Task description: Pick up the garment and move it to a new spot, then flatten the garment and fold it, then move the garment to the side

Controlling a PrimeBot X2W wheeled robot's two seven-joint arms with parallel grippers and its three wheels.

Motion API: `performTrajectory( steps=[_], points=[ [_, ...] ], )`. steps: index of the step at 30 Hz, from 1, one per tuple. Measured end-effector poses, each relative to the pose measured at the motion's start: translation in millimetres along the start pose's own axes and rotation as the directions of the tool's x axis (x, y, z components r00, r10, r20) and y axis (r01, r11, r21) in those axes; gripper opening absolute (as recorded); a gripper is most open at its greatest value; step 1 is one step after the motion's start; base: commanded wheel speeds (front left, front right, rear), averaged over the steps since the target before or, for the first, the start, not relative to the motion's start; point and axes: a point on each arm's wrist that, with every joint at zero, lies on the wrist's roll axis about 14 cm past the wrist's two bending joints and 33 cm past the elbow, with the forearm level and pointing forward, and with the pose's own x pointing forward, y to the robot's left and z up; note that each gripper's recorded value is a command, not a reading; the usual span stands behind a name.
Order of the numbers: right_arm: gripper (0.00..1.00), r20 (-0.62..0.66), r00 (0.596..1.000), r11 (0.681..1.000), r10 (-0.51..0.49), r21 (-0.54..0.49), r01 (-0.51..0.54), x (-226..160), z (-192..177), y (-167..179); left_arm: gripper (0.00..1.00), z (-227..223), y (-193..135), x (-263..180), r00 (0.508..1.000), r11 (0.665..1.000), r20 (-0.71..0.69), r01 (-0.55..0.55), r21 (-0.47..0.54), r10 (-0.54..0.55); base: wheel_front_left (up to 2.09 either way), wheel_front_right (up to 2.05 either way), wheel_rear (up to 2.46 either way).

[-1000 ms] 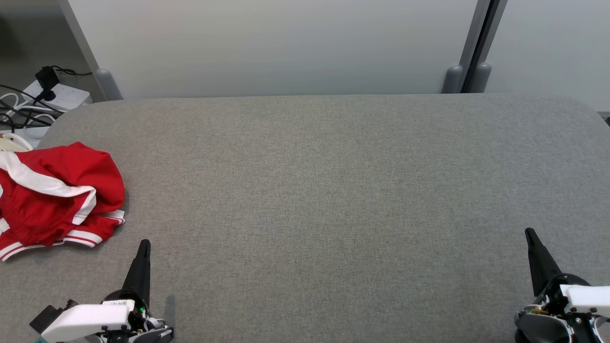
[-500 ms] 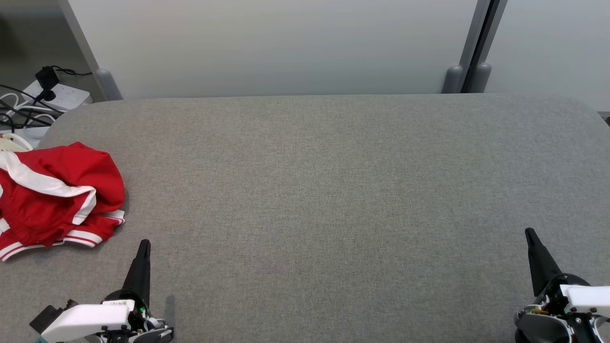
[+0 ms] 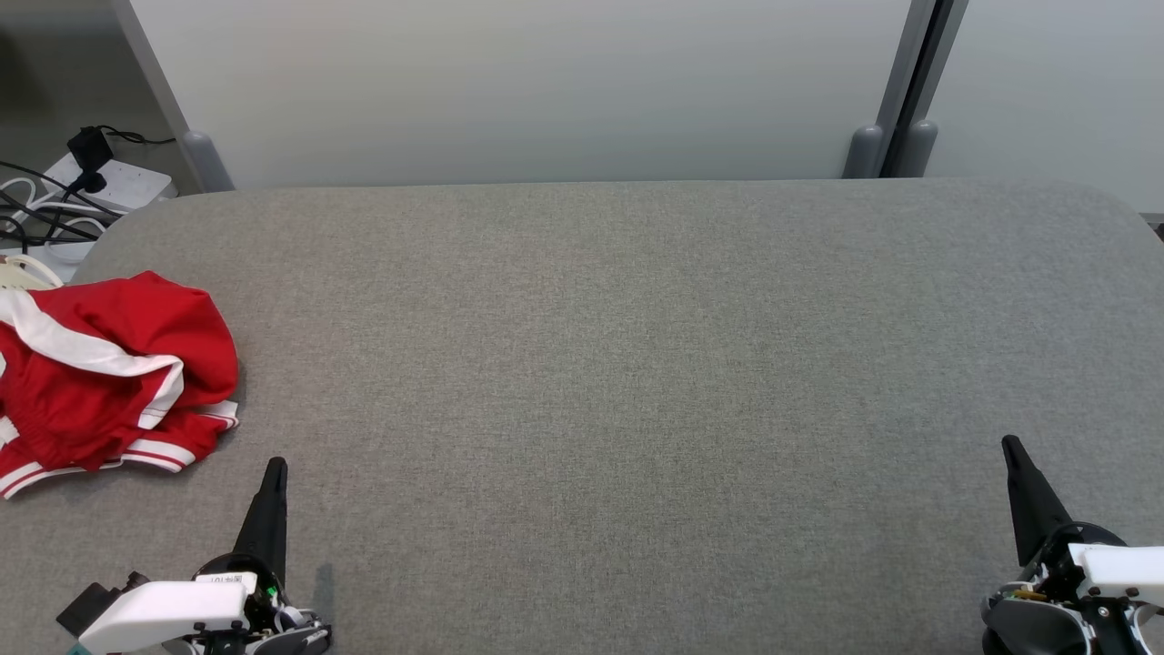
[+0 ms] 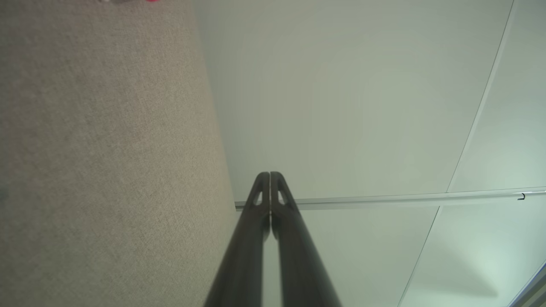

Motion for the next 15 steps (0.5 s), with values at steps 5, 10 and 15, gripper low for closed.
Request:
performTrajectory(
  steps=[5,10,15],
  points=[
    [0.0,0.0,1.0,1.0,0.0,0.0,0.0,0.0,0.0,0.0,0.0,0.0,0.0,0.0,1.0,1.0,0.0,0.0,0.0,0.0,0.0,0.0,0.0],
    [0.0,0.0,1.0,1.0,0.0,0.0,0.0,0.0,0.0,0.0,0.0,0.0,0.0,0.0,1.0,1.0,0.0,0.0,0.0,0.0,0.0,0.0,0.0],
    [0.0,0.0,1.0,1.0,0.0,0.0,0.0,0.0,0.0,0.0,0.0,0.0,0.0,0.0,1.0,1.0,0.0,0.0,0.0,0.0,0.0,0.0,0.0]
  ],
)
